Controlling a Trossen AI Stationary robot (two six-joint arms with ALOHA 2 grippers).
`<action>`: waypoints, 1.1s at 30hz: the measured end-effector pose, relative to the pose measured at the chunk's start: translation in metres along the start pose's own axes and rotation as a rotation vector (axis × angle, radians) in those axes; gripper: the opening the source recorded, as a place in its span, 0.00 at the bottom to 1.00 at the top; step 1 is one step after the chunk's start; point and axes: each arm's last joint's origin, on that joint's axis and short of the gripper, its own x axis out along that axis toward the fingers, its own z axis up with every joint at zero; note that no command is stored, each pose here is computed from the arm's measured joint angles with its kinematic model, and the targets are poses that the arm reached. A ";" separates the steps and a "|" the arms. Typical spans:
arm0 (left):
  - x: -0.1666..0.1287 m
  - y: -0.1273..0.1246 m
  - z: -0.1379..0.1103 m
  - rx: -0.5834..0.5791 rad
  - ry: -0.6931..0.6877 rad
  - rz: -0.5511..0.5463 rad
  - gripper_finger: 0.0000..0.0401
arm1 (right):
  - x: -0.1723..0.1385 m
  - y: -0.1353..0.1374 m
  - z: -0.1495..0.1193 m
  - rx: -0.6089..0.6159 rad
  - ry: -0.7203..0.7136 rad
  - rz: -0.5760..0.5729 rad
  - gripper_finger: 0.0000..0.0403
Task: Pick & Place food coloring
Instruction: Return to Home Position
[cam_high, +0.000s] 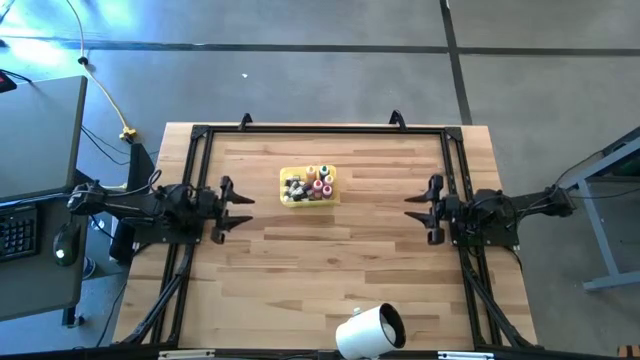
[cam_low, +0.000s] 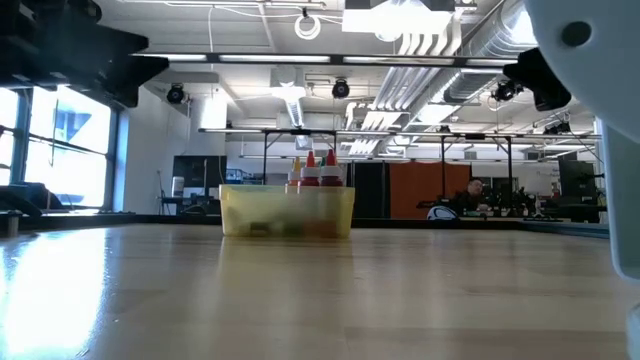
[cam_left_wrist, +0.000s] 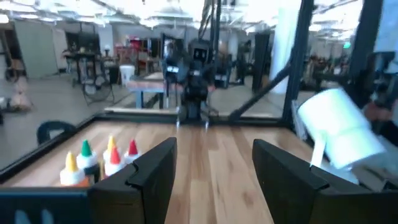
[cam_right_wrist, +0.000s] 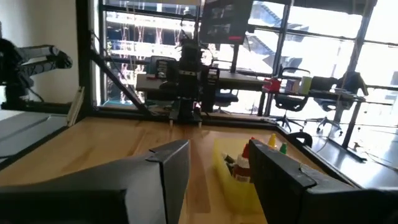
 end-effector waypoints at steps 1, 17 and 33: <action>0.000 0.000 -0.001 -0.001 0.004 0.004 0.52 | 0.000 0.000 0.000 0.003 -0.001 -0.013 0.39; -0.002 -0.001 -0.023 0.009 0.248 -0.066 0.52 | 0.000 -0.001 0.000 0.064 0.004 -0.036 0.39; -0.002 -0.001 -0.024 0.011 0.251 -0.064 0.52 | 0.000 -0.001 -0.001 0.062 0.011 -0.035 0.39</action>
